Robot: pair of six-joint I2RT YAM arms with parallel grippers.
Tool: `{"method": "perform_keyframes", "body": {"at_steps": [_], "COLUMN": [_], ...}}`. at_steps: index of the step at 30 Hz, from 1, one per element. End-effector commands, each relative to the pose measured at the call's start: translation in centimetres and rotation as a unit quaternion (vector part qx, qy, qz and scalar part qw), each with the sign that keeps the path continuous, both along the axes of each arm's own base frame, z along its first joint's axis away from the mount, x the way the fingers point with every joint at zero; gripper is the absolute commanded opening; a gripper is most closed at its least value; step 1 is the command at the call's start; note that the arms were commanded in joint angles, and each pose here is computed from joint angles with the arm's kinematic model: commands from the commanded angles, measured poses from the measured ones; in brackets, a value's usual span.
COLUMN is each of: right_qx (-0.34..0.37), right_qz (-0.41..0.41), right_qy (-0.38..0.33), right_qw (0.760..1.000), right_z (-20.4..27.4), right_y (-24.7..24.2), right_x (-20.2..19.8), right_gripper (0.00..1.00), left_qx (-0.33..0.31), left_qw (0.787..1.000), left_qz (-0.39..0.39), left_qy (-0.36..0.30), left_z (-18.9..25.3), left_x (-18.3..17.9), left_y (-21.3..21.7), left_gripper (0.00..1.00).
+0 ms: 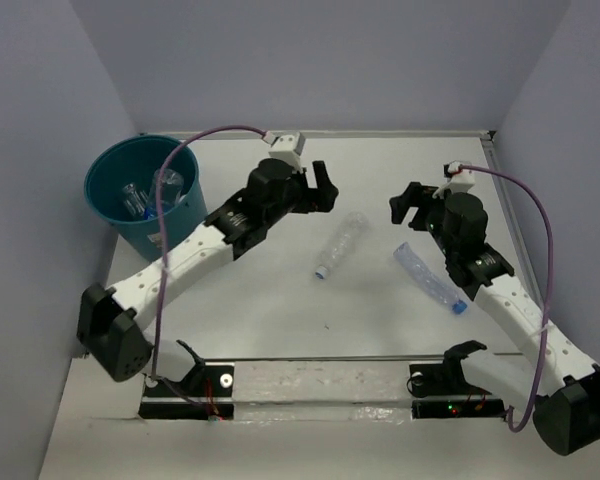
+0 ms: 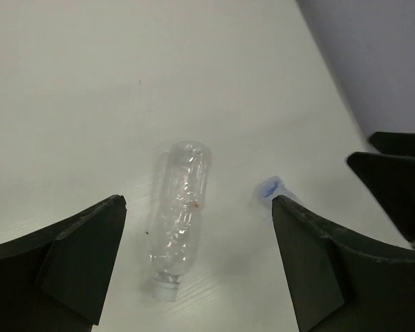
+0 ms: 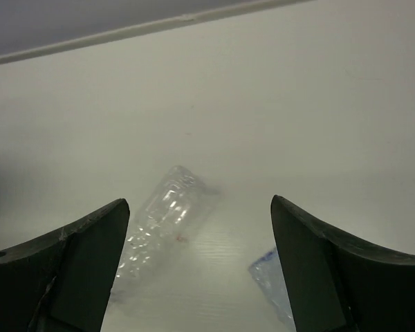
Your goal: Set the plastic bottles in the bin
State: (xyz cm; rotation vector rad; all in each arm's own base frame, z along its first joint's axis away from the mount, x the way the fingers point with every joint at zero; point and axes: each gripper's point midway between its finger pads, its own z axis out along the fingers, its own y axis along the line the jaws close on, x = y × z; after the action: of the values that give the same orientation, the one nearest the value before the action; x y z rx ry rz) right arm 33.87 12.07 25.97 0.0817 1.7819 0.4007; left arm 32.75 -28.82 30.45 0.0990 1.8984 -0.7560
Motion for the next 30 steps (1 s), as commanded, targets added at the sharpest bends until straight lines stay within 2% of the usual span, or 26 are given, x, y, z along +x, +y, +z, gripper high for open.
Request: {"method": "perform_keyframes", "body": {"at_steps": [1, 3, 4, 5, 7, 8, 11, 16, 20, 26, 30], "right_qx": [-0.032, -0.033, -0.042, -0.046, -0.063, -0.067, -0.075, -0.074, -0.071, -0.087, -0.112], "right_qz": [-0.069, -0.065, -0.067, -0.066, -0.073, -0.072, -0.071, -0.069, -0.079, -0.072, -0.085], "right_qy": [0.064, 0.078, 0.098, 0.102, 0.126, 0.13, 0.149, 0.18, 0.191, 0.245, 0.278], "right_qw": [0.995, 0.994, 0.992, 0.991, 0.987, 0.987, 0.983, 0.978, 0.976, 0.963, 0.95], "right_z": [-3.4, -4.0, -5.1, -5.1, -6.3, -6.4, -7.4, -9.0, -9.4, -11.7, -12.8], "right_y": [-3.7, -3.6, -3.8, -3.8, -4.2, -4.3, -4.3, -4.1, -4.5, -4.6, -5.4], "right_x": [-1.5, -1.4, -1.2, -1.0, -0.8, -0.8, -0.8, -1.3, -2.1, -3.2, -3.6], "right_gripper": [0.88, 0.88, 0.89, 0.91, 0.94, 0.96, 1.0, 1.0, 1.0, 1.0, 1.0], "left_qx": [0.103, 0.132, 0.171, 0.179, 0.224, 0.222, 0.232, 0.224, 0.235, 0.251, 0.257], "left_qw": [0.995, 0.991, 0.985, 0.984, 0.971, 0.97, 0.96, 0.949, 0.94, 0.931, 0.927], "left_qz": [0.015, 0.018, 0.008, 0.0, -0.04, -0.054, -0.109, -0.179, -0.197, -0.201, -0.201], "left_qy": [-0.004, -0.007, 0.023, 0.019, 0.077, 0.082, 0.111, 0.134, 0.149, 0.173, 0.185], "left_z": [-3.5, -4.4, -7.8, -7.2, -11.8, -11.7, -15.1, -18.0, -19.9, -23.3, -25.0], "left_x": [3.6, 5.2, 5.8, 6.4, 6.0, 6.1, 5.0, 3.7, 2.9, 2.6, 2.7], "left_y": [-1.7, -2.4, -2.9, -3.6, -4.6, -5.4, -6.9, -8.9, -9.5, -10.1, -10.4], "left_gripper": [0.96, 0.97, 0.97, 0.97, 0.97, 0.97, 0.99, 0.99, 0.99, 0.98, 0.9]}}
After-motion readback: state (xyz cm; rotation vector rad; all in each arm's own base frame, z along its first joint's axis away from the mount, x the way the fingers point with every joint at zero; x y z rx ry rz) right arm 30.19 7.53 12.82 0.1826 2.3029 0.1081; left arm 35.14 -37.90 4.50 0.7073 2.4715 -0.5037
